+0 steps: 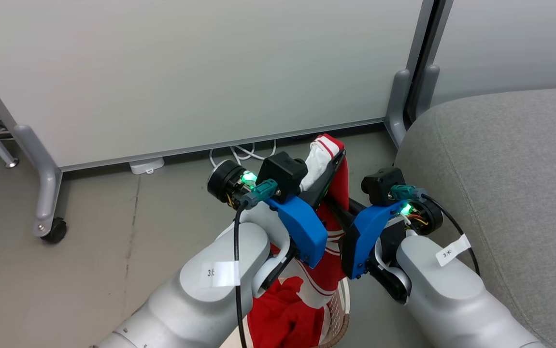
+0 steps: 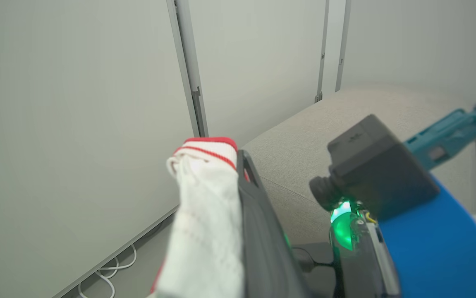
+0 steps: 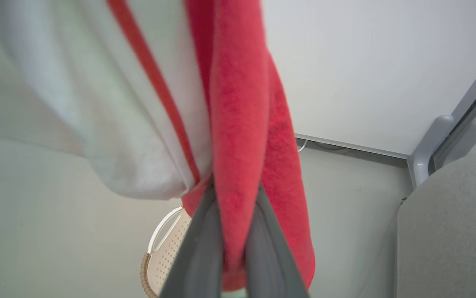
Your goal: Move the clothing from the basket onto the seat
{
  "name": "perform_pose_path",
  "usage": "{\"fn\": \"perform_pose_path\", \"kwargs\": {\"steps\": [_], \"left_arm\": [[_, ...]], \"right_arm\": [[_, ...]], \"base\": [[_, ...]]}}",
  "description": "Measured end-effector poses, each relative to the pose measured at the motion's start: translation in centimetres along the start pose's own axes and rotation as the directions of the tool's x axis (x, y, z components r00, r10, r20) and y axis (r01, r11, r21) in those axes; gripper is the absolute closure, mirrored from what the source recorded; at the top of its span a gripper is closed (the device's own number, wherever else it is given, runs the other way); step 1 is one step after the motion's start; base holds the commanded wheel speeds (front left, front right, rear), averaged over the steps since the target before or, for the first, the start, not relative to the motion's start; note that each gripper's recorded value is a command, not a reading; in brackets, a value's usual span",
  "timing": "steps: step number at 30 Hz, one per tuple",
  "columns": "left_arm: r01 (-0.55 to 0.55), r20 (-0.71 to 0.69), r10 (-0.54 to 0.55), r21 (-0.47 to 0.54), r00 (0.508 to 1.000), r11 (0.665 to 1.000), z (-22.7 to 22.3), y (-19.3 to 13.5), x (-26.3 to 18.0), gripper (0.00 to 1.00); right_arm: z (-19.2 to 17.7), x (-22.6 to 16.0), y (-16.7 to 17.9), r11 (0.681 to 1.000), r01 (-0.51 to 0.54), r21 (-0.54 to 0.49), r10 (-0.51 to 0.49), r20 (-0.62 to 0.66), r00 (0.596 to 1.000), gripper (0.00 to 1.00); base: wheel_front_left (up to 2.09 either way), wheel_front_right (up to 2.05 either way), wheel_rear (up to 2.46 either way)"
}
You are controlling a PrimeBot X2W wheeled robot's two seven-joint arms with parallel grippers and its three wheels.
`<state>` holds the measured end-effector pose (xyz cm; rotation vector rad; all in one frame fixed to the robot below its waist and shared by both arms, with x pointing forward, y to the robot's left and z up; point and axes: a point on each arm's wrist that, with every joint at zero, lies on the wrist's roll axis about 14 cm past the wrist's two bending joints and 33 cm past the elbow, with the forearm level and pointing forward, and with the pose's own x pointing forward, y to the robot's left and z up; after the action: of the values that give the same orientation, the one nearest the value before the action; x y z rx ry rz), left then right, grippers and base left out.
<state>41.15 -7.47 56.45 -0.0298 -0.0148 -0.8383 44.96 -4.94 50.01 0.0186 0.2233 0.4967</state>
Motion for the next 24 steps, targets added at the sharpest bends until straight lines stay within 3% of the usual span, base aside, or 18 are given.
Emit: {"fn": "perform_pose_path", "kwargs": {"steps": [12,13,15,24], "left_arm": [[-0.003,-0.009,0.003,-0.01,1.0,1.0,-0.2,-0.3,0.0,1.0],[-0.003,-0.008,0.003,-0.01,1.0,1.0,-0.2,-0.3,0.0,0.8],[-0.001,-0.008,0.001,-0.012,1.0,1.0,-0.2,-0.4,0.0,0.0],[-0.061,-0.02,0.06,-0.09,0.998,0.994,-2.5,0.4,-1.4,0.0]], "right_arm": [[-0.2,-0.7,-0.6,1.0,0.016,0.005,-0.016,0.004,1.0,1.0],[-0.2,-0.7,-0.6,1.0,0.016,0.006,-0.016,0.005,1.0,1.0],[-0.2,-0.7,-0.6,1.0,0.015,0.009,-0.015,0.006,1.0,1.0],[0.2,-0.7,-0.9,0.999,0.022,0.027,-0.023,0.033,0.999,1.0]], "base": [[0.0,0.0,0.0],[0.0,0.0,0.0],[0.0,0.0,0.0],[0.0,0.0,0.0]]}}
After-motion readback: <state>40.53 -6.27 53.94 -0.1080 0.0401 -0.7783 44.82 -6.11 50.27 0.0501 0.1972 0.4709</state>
